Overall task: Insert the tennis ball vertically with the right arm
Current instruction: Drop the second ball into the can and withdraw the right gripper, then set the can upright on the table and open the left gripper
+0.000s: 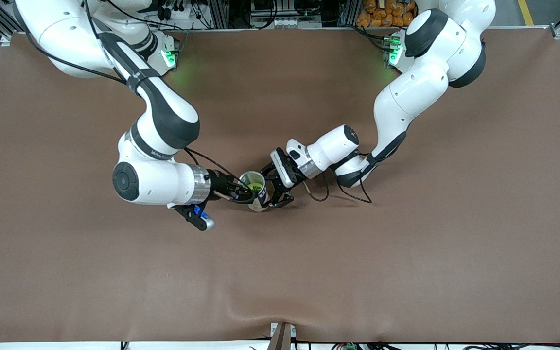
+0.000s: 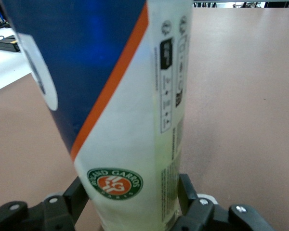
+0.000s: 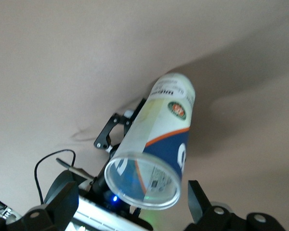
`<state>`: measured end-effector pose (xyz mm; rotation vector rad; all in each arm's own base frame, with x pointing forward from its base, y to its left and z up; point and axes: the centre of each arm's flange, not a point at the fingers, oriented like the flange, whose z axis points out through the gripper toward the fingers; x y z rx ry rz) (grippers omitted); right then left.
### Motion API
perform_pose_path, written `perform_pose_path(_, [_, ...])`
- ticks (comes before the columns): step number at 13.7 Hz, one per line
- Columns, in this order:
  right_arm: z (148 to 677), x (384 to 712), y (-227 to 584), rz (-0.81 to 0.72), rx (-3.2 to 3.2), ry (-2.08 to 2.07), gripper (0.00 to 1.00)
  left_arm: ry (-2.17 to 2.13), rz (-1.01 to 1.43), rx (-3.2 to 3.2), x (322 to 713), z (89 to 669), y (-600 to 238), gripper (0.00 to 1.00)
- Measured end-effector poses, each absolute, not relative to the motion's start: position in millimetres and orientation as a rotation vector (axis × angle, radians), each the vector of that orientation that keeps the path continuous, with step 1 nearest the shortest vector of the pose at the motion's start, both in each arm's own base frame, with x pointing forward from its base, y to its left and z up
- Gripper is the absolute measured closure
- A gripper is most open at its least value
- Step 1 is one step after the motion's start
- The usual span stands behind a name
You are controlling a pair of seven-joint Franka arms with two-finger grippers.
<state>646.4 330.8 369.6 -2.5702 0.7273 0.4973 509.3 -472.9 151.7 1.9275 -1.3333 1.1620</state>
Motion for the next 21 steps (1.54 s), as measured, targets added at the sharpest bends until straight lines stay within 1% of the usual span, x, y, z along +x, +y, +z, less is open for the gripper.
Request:
perform_pose_path(3, [362.3, 661.2, 278.0, 0.446, -2.706, 0.582, 0.0, -1.333, 1.162, 1.928, 509.2, 151.7, -472.9, 0.2])
perform_pose_path(6, [372.4, 673.7, 224.1, 0.381, -2.803, 0.394, 0.0, -1.333, 1.162, 1.928, 509.3, 151.6, -472.8, 0.18])
perform_pose_path(7, [379.6, 674.8, 209.0, 0.373, -2.82, 0.323, 0.0, -1.333, 1.162, 1.928, 509.3, 151.6, -472.8, 0.13])
perform_pose_path(8, [387.8, 674.6, 194.7, 0.364, -2.84, 0.258, 0.0, -1.333, 1.161, 1.928, 509.2, 151.6, -472.8, 0.04])
perform_pose_path(9, [397.5, 673.7, 176.9, 0.342, -2.873, 0.205, 0.0, -1.333, 1.161, 1.928, 509.0, 151.3, -472.8, 0.0])
perform_pose_path(11, [420.1, 667.5, 132.3, 0.27, -2.965, 0.093, 0.0, -1.334, 1.156, 1.929, 507.7, 150.0, -472.9, 0.0])
perform_pose_path(14, [470.1, 652.5, 63.3, 0.149, -3.069, -0.005, 0.0, -1.338, 1.143, 1.93, 504.0, 146.8, -473.3, 0.0])
perform_pose_path(16, [500.8, 632.8, 20.9, 0.101, -3.102, -0.032, 0.0, -1.344, 1.124, 1.937, 500.2, 139.8, -471.0, 0.0])
perform_pose_path(19, [538.1, 589.2, -47.4, 0.109, -3.116, -0.048, 0.0, -1.359, 1.097, 1.96, 497.5, 126.1, -462.5, 0.0])
perform_pose_path(21, [566.1, 565.2, -72.1, 0.099, -3.113, -0.028, 0.0, -1.366, 1.086, 1.971, 497.0, 120.4, -458.3, 0.0])
